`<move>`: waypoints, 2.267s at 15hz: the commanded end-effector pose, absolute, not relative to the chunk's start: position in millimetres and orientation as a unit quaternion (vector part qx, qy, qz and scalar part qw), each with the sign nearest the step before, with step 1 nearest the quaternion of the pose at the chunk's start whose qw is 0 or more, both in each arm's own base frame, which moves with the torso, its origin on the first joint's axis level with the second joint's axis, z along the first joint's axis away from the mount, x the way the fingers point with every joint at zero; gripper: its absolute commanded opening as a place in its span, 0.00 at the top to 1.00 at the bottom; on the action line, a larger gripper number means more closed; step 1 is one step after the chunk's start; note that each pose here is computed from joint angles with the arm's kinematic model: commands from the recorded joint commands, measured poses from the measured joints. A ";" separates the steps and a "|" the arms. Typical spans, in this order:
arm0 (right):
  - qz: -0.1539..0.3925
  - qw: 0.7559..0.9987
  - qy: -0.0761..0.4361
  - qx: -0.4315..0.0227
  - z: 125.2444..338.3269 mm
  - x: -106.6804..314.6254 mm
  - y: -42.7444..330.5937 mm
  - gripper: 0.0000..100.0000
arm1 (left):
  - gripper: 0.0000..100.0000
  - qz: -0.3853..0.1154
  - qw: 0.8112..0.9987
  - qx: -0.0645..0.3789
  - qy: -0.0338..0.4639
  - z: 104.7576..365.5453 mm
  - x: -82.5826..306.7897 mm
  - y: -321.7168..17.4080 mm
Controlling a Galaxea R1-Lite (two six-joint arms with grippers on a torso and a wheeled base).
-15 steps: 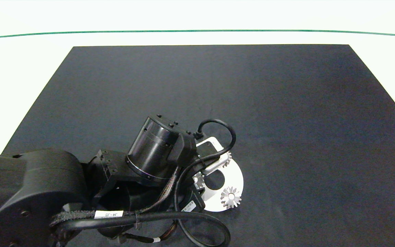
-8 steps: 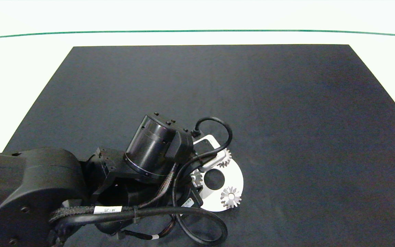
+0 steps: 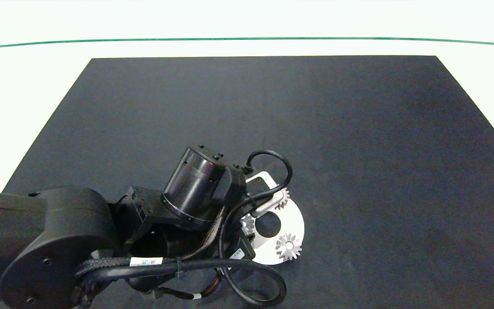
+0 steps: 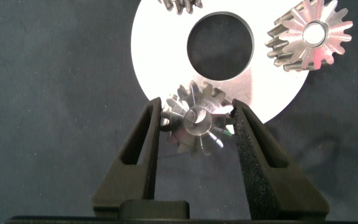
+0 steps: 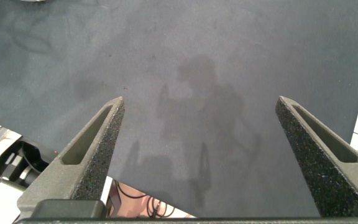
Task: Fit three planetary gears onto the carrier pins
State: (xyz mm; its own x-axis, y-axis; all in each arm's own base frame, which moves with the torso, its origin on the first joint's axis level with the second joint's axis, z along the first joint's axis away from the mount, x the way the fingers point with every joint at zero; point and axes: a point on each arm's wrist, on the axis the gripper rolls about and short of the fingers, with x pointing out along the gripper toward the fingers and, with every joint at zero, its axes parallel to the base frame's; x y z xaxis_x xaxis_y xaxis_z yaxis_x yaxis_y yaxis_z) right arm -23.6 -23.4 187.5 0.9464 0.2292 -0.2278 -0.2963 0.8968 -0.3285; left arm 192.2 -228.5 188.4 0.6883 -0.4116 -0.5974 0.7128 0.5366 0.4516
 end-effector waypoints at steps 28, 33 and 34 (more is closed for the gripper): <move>0.136 0.970 0.090 -0.183 186.6 -24.8 -24.3 0.00 | 1.00 -0.322 0.854 0.347 0.214 188.7 195.8 -224.3; 0.136 0.970 0.090 -0.183 186.6 -24.8 -24.3 0.00 | 0.00 -0.323 0.853 0.348 0.216 187.7 195.1 -224.3; 0.136 0.970 0.090 -0.183 186.6 -24.8 -24.3 0.00 | 0.00 -0.323 0.853 0.348 0.216 187.3 195.3 -224.5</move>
